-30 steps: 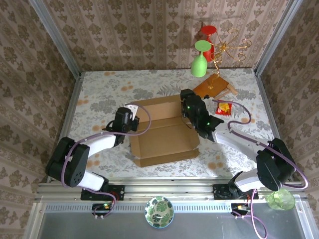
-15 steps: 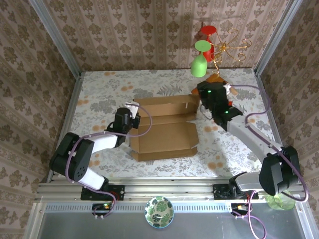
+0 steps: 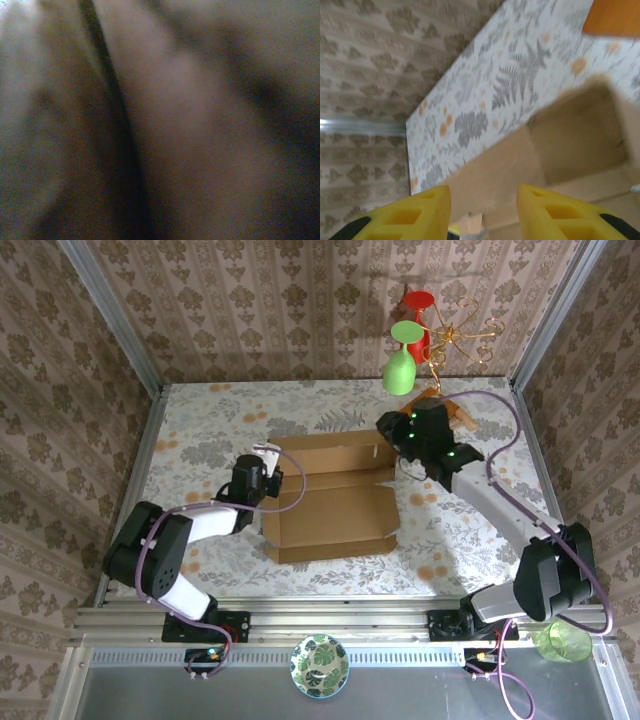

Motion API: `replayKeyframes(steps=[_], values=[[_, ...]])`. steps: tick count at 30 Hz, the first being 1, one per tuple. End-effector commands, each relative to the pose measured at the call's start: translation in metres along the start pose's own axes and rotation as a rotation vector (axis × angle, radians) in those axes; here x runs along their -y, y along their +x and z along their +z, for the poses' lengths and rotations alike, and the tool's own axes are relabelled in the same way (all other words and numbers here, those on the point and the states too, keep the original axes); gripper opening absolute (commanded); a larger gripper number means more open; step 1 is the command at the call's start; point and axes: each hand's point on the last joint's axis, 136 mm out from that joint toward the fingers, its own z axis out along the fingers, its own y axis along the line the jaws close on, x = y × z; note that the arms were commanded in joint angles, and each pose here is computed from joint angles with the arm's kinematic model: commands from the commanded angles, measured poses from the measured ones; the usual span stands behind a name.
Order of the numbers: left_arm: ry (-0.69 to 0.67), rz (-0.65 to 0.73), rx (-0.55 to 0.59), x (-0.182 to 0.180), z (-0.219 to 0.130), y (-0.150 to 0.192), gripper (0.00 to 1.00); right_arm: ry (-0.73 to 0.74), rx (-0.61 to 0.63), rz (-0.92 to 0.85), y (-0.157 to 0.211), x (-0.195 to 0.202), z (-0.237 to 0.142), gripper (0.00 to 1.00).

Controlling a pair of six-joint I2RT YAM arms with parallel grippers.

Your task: Fold the paper box

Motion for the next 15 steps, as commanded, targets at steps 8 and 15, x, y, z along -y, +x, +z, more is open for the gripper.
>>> replayKeyframes(steps=[8,15], values=[[-0.007,-0.050,-0.175,-0.012,0.015,0.003,0.00,0.117,0.094,0.178,0.002,0.099,0.036,0.38],[0.017,-0.056,-0.270,-0.008,0.016,0.003,0.00,0.185,0.099,0.141,-0.013,0.116,0.056,0.50]])
